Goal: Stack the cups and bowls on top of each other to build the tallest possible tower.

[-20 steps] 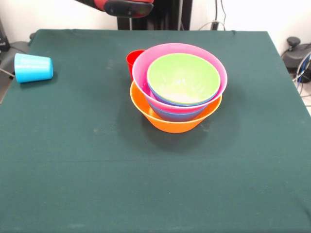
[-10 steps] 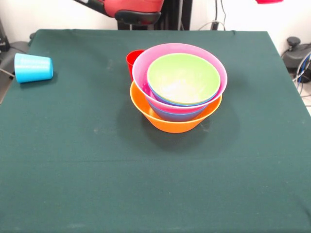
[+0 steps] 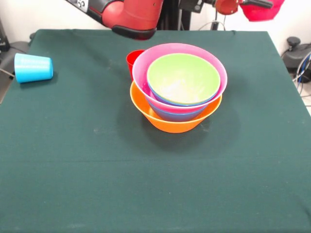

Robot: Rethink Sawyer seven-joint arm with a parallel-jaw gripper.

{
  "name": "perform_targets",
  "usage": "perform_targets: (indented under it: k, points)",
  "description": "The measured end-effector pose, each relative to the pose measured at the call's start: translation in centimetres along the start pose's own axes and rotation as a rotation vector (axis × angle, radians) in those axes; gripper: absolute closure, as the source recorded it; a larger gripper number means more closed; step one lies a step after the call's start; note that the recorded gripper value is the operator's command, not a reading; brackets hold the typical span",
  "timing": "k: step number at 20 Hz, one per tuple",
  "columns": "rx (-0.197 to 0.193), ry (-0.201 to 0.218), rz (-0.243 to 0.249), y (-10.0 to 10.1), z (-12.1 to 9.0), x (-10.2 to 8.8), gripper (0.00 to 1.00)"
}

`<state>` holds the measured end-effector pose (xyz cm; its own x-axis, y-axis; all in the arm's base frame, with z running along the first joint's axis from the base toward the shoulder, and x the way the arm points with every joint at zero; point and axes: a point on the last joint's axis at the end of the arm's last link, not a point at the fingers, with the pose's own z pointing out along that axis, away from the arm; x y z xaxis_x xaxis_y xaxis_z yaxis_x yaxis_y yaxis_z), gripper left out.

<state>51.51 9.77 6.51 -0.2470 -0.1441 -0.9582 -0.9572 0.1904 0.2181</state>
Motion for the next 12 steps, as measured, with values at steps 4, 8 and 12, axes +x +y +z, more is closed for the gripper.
perform_targets:
  k: [4, 8, 12]
  points:
    - [0.001, 0.006, 0.039, -2.0, 0.3, 0.7, 1.00]
    - [-0.001, 0.014, 0.067, -3.5, 0.5, 1.2, 1.00]
    - [-0.002, 0.019, 0.089, -4.6, 0.4, 1.7, 1.00]
